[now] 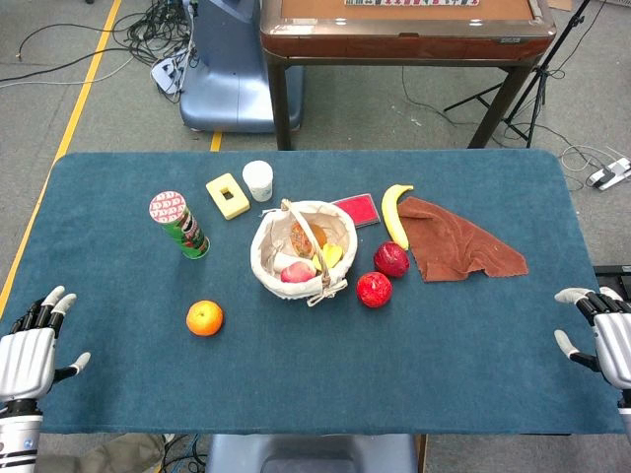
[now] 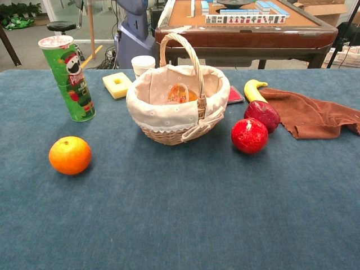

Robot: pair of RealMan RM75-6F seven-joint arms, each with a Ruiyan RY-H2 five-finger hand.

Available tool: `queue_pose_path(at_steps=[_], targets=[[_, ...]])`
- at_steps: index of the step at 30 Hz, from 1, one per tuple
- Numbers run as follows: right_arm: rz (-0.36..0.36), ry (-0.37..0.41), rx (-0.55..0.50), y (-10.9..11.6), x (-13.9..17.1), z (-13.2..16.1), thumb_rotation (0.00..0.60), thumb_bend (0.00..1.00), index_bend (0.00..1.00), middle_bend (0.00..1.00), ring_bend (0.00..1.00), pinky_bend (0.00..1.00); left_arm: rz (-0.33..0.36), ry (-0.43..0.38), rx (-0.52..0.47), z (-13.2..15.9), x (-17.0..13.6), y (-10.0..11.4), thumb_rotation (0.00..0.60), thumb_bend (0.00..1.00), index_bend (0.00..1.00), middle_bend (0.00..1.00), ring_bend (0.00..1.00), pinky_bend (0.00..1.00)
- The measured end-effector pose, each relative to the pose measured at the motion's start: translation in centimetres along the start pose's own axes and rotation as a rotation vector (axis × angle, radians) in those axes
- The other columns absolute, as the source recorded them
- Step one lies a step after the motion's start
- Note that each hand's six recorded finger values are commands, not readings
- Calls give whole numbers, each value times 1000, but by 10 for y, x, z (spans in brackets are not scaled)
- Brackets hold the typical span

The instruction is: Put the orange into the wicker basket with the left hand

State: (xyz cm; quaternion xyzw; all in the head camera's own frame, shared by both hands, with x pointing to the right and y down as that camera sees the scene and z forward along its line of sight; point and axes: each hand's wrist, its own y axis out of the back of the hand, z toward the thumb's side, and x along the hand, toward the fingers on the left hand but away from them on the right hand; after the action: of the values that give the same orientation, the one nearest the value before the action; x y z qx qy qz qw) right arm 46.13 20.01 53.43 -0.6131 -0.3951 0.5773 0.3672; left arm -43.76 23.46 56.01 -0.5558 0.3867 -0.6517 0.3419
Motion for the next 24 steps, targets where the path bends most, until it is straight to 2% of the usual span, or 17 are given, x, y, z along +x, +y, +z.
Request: queue_pose_path(at_steps=[10, 15, 19, 24], targets=[[-12, 0, 3, 4, 1, -1, 600, 294, 350, 321, 329, 403, 12, -10, -9, 2, 0, 1, 600, 188, 181, 85, 111, 224], [-23, -2, 5, 7, 1, -1, 600, 294, 350, 321, 329, 403, 20, -42, -2, 6, 3, 3, 600, 188, 189, 85, 111, 224], [-42, -4, 10, 12, 0, -2, 600, 294, 350, 321, 329, 403, 16, -113, -19, 15, 6, 3, 600, 188, 190, 85, 108, 221], [-55, -8, 12, 16, -1, -2, 600, 294, 350, 321, 329, 403, -35, -278, -46, 36, 13, -2, 600, 188, 190, 85, 105, 220]])
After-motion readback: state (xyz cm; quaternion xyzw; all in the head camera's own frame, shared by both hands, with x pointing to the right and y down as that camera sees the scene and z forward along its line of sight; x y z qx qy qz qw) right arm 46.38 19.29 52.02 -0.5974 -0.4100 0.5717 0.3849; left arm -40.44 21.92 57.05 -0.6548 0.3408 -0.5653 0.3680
